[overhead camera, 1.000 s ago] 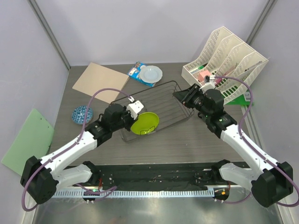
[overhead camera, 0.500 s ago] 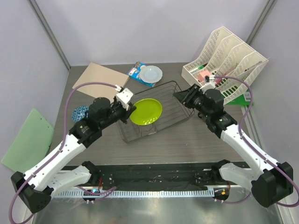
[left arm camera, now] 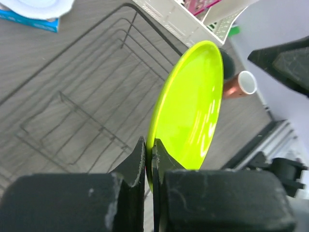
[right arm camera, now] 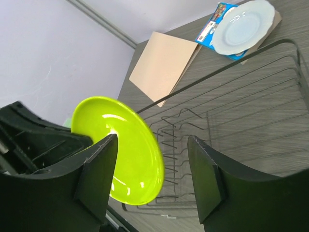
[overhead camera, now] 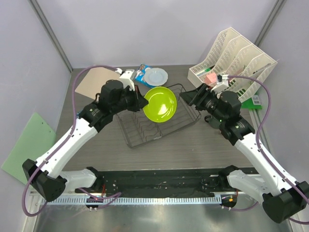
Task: Unload the mixed dishes from the dish rack
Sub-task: Place the plate at the center of the board.
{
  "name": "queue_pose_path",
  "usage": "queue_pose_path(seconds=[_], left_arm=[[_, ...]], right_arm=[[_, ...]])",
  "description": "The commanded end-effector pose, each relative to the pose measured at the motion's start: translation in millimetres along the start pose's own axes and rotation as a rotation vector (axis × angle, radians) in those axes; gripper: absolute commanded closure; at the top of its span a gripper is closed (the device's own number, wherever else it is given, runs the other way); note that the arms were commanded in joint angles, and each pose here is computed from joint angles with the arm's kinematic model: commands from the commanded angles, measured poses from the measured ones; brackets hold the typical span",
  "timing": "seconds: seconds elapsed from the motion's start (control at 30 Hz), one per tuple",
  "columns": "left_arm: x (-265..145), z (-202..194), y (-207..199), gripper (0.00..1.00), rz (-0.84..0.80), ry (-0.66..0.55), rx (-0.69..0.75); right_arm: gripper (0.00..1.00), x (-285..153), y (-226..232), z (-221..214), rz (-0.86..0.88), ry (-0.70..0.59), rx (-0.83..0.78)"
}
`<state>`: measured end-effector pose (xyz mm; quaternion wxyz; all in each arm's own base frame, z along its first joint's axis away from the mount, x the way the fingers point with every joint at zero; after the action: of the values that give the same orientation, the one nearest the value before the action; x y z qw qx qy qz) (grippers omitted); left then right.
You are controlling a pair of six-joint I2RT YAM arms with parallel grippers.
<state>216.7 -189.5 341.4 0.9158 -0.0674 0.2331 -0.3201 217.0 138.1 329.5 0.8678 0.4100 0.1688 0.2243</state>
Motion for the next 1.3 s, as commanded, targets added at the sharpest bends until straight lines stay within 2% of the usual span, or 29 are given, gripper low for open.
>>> queue_pose_path(seconds=[0.0, 0.2, 0.37, 0.5, 0.57, 0.6, 0.7, 0.73, 0.77, 0.8, 0.83, 0.87, 0.93, 1.0, 1.1, 1.23, 1.27], left_arm=[[-5, 19, -7, 1.00, -0.165, -0.079, -0.190], [-4, 23, -11, 1.00, -0.293, -0.116, -0.237], [2, 21, -11, 1.00, -0.316, -0.103, -0.253], [5, 22, -13, 0.99, -0.339, -0.108, -0.266], [5, 22, -13, 1.00, -0.344, -0.108, -0.265], [6, 22, -13, 0.99, -0.342, -0.107, -0.266], [7, 21, -11, 1.00, -0.319, -0.105, -0.264], [4, 20, -9, 0.99, -0.297, -0.106, -0.235], [3, 21, -6, 0.99, -0.249, -0.121, -0.216], [-2, 23, -3, 0.88, -0.203, -0.134, -0.190], [-13, 28, 0, 0.51, -0.146, -0.171, -0.145], [-18, 25, 11, 0.35, 0.000, -0.172, -0.142], [-32, 28, 19, 0.00, 0.110, -0.203, -0.124], [-46, 24, 31, 0.00, 0.243, -0.221, -0.121], [-51, 10, 39, 0.00, 0.323, -0.198, -0.150], [-48, -7, 39, 0.00, 0.289, -0.152, -0.160], [-47, -11, 39, 0.00, 0.279, -0.142, -0.168]], right_arm=[[0.35, -8, 17, 2, 0.109, 0.058, -0.028], [0.36, -6, 8, -12, 0.138, 0.123, 0.006], [0.37, -4, 13, -16, 0.249, 0.156, 0.033], [0.39, 4, 7, -25, 0.260, 0.216, 0.056], [0.54, 6, 3, -27, 0.257, 0.226, 0.060], [0.69, 6, 3, -28, 0.258, 0.223, 0.063], [0.88, 7, 2, -27, 0.248, 0.206, 0.062], [0.98, 7, 3, -26, 0.245, 0.198, 0.057], [0.99, 7, 4, -23, 0.238, 0.188, 0.051], [0.99, 6, 6, -20, 0.226, 0.162, 0.040], [0.99, 6, 5, -16, 0.207, 0.136, 0.006], [0.99, 4, 8, -11, 0.179, 0.118, -0.007], [0.99, 6, 7, -2, 0.118, 0.042, -0.039], [0.99, 12, 8, 7, 0.064, -0.003, -0.033], [0.99, 37, 3, 20, -0.030, -0.063, 0.012], [0.99, 84, -11, 39, -0.134, -0.110, 0.050], [0.99, 107, -14, 45, -0.130, -0.107, 0.057]])
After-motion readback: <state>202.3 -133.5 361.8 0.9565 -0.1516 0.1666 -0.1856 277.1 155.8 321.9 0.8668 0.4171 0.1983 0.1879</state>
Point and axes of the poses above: each gripper's point midway between its finger pads, its own x axis out along the fingers, its own y axis along the line the jaws close on, z = x × y, the point moved 10 cm from there along -x, back along the fingers, and after that the axes turned 8 degrees about x, right-handed, at the moved point
